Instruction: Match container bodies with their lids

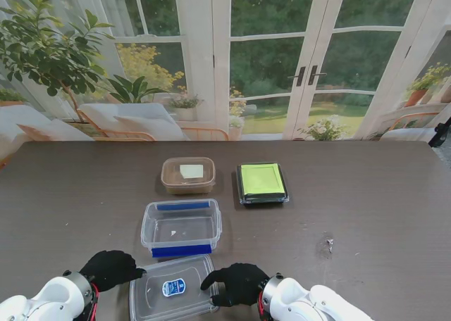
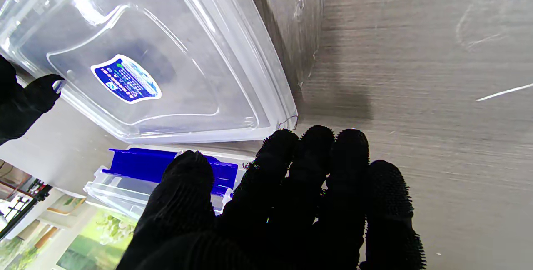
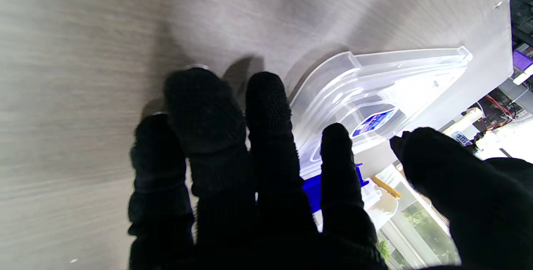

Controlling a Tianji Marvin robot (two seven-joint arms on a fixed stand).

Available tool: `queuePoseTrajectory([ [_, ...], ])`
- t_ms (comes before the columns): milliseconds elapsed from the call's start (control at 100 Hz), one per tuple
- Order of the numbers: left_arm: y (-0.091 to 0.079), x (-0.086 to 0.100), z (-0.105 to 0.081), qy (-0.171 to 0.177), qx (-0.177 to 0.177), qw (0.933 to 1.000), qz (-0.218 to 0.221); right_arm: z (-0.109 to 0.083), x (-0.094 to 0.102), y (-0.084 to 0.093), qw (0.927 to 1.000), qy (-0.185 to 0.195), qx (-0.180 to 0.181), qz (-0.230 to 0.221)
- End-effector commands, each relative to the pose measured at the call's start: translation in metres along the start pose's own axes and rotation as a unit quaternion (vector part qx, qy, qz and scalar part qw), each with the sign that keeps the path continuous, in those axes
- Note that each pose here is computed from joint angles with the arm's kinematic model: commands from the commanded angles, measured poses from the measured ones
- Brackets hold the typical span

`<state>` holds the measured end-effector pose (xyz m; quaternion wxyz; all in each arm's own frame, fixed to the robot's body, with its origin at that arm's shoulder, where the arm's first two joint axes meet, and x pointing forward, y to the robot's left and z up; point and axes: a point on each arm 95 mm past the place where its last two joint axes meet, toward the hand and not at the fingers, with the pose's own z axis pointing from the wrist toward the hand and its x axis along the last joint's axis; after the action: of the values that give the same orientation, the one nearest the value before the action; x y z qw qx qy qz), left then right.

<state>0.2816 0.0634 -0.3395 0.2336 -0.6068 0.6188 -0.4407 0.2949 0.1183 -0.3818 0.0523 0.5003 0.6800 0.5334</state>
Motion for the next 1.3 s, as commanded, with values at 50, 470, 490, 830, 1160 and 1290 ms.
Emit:
queuePoseTrajectory([
  [50,0.001,0.0,0.002,0.004,-0.006,1.0,-0.002,-0.002,0.003,-0.01,0.9999,0.004,0.013,0.009],
  [470,0.0,0.0,0.0,0.003,-0.002,1.0,0.0,-0.007,0.008,0.004,0.9989,0.004,-0.021,0.042],
  [490,0.0,0.0,-0.001,0.002,-0.001,1.0,0.0,-0.007,0.008,0.006,0.9986,0.003,-0.025,0.046],
  [830,0.006,-0.001,-0.024,-0.024,0.009,0.9997,0.006,-0.009,0.006,0.026,0.9956,-0.007,-0.062,0.07],
  [1160,0.012,0.005,-0.041,-0.042,-0.013,0.999,0.011,0.0,-0.008,0.038,0.9966,-0.043,-0.064,0.029],
  [1290,0.014,0.008,-0.039,-0.041,-0.024,0.9989,0.008,0.004,-0.014,0.039,0.9968,-0.057,-0.056,0.005],
])
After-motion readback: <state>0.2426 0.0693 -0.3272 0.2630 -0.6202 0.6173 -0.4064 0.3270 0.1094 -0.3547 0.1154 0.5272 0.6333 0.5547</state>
